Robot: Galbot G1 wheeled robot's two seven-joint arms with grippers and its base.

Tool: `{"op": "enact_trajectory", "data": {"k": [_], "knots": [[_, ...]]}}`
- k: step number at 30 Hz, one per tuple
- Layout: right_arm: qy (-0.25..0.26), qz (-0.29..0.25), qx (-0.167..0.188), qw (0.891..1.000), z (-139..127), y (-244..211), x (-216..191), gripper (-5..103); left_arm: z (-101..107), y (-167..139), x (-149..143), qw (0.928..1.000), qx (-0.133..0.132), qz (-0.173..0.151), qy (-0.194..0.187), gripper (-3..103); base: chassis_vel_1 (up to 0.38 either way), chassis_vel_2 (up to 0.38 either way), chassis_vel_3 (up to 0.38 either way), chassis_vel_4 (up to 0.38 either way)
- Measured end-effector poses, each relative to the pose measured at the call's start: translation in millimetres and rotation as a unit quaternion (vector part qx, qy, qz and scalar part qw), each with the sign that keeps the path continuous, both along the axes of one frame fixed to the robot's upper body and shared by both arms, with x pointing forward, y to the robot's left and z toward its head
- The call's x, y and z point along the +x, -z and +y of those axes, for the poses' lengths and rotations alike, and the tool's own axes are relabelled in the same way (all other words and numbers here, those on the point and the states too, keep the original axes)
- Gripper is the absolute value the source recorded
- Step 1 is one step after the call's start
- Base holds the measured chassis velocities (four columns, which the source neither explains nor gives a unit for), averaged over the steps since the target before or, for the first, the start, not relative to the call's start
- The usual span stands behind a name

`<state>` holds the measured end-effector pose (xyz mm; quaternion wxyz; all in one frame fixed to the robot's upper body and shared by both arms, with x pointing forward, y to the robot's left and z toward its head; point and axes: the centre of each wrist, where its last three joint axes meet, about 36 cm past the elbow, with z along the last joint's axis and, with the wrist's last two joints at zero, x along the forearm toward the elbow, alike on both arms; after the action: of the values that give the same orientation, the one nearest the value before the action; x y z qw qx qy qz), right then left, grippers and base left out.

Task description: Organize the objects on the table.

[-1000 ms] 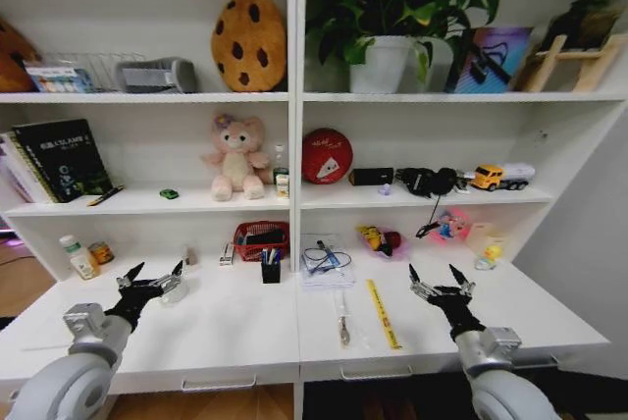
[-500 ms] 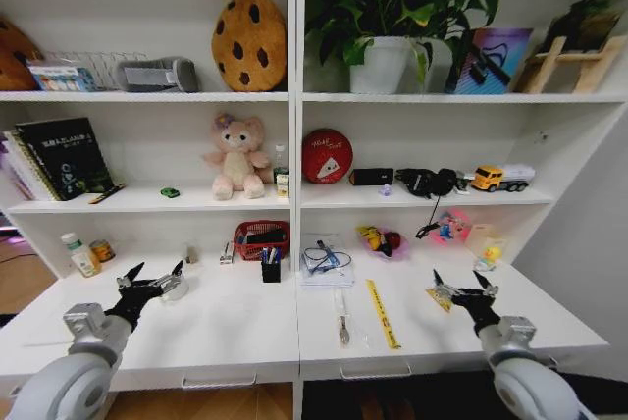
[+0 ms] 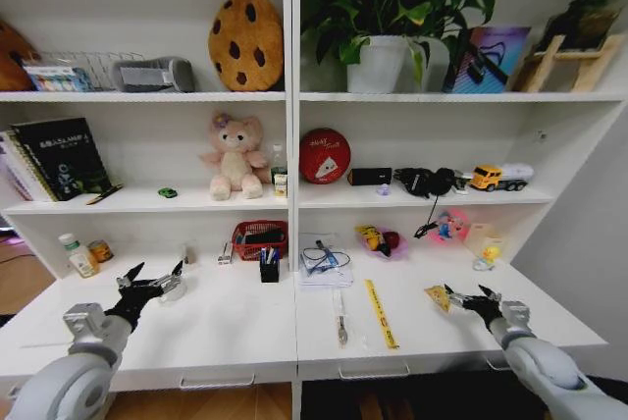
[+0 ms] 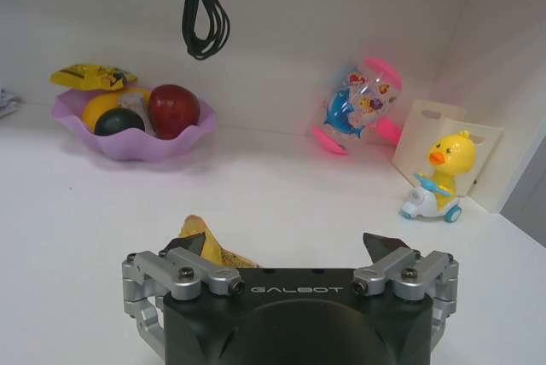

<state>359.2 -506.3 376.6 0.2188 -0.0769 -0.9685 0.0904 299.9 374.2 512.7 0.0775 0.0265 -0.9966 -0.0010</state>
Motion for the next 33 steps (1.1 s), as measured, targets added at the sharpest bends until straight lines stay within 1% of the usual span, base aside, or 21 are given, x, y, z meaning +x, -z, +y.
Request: {"op": "enact_trajectory", "data": {"k": [5, 10, 12, 17, 18, 19, 20, 22, 23, 25, 26, 28, 29, 31, 32, 33], "knots": [[-0.012, 0.008, -0.010, 1.000, -3.6, 5.3, 6.8, 100, 0.0, 0.0, 0.0, 1.0000, 0.000, 0.000, 0.000, 100, 0.000, 0.000, 0.000, 0.000], [-0.030, 0.003, -0.015, 0.999, 3.1, 7.8, 14.7, 100, 0.0, 0.0, 0.0, 1.0000, 0.000, 0.000, 0.000, 100, 0.000, 0.000, 0.000, 0.000], [-0.043, 0.001, -0.013, 0.999, 10.2, 8.6, 18.9, 100, 0.0, 0.0, 0.0, 1.0000, 0.000, 0.000, 0.000, 100, 0.000, 0.000, 0.000, 0.000], [-0.050, 0.006, -0.015, 0.999, 11.8, 14.3, 27.4, 100, 0.0, 0.0, 0.0, 1.0000, 0.000, 0.000, 0.000, 100, 0.000, 0.000, 0.000, 0.000], [-0.051, 0.008, -0.015, 0.999, 12.4, 16.3, 31.7, 102, 0.0, 0.0, 0.0, 1.0000, 0.000, 0.000, 0.000, 100, 0.000, 0.000, 0.000, 0.000], [-0.055, 0.015, -0.010, 0.998, 13.0, 17.2, 35.9, 93, 0.0, 0.0, 0.0, 1.0000, 0.000, 0.000, 0.000, 100, 0.000, 0.000, 0.000, 0.000], [-0.055, 0.015, -0.010, 0.998, 13.0, 17.2, 35.9, 93, 0.0, 0.0, 0.0, 1.0000, 0.000, 0.000, 0.000, 100, 0.000, 0.000, 0.000, 0.000], [-0.064, 0.021, -0.005, 0.998, 13.2, 17.9, 38.1, 83, 0.0, 0.0, 0.0, 1.0000, 0.000, 0.000, 0.000, 100, 0.000, 0.000, 0.000, 0.000], [-0.064, 0.021, -0.005, 0.998, 13.2, 17.9, 38.1, 83, 0.0, 0.0, 0.0, 1.0000, 0.000, 0.000, 0.000, 100, 0.000, 0.000, 0.000, 0.000], [-0.067, 0.023, -0.003, 0.997, 15.3, 19.5, 38.8, 72, 0.0, 0.0, 0.0, 1.0000, 0.000, 0.000, 0.000, 100, 0.000, 0.000, 0.000, 0.000], [-0.067, 0.023, -0.003, 0.997, 15.3, 19.5, 38.8, 72, 0.0, 0.0, 0.0, 1.0000, 0.000, 0.000, 0.000, 100, 0.000, 0.000, 0.000, 0.000], [-0.067, 0.023, -0.002, 0.997, 16.5, 20.8, 38.6, 61, 0.0, 0.0, 0.0, 1.0000, 0.000, 0.000, 0.000, 100, 0.000, 0.000, 0.000, 0.000], [-0.067, 0.023, -0.002, 0.997, 16.5, 20.8, 38.6, 61, 0.0, 0.0, 0.0, 1.0000, 0.000, 0.000, 0.000, 100, 0.000, 0.000, 0.000, 0.000], [-0.065, 0.024, -0.003, 0.998, 17.3, 22.3, 37.4, 50, 0.0, 0.0, 0.0, 1.0000, 0.000, 0.000, 0.000, 100, 0.000, 0.000, 0.000, 0.000], [-0.065, 0.024, -0.003, 0.998, 17.3, 22.6, 37.1, 50, 0.0, 0.0, 0.0, 1.0000, 0.000, 0.000, 0.000, 100, 0.000, 0.000, 0.000, 0.000], [-0.065, 0.024, -0.003, 0.998, 17.1, 23.0, 36.3, 44, 0.0, 0.0, 0.0, 1.0000, 0.000, 0.000, 0.000, 100, 0.000, 0.000, 0.000, 0.000]]}}
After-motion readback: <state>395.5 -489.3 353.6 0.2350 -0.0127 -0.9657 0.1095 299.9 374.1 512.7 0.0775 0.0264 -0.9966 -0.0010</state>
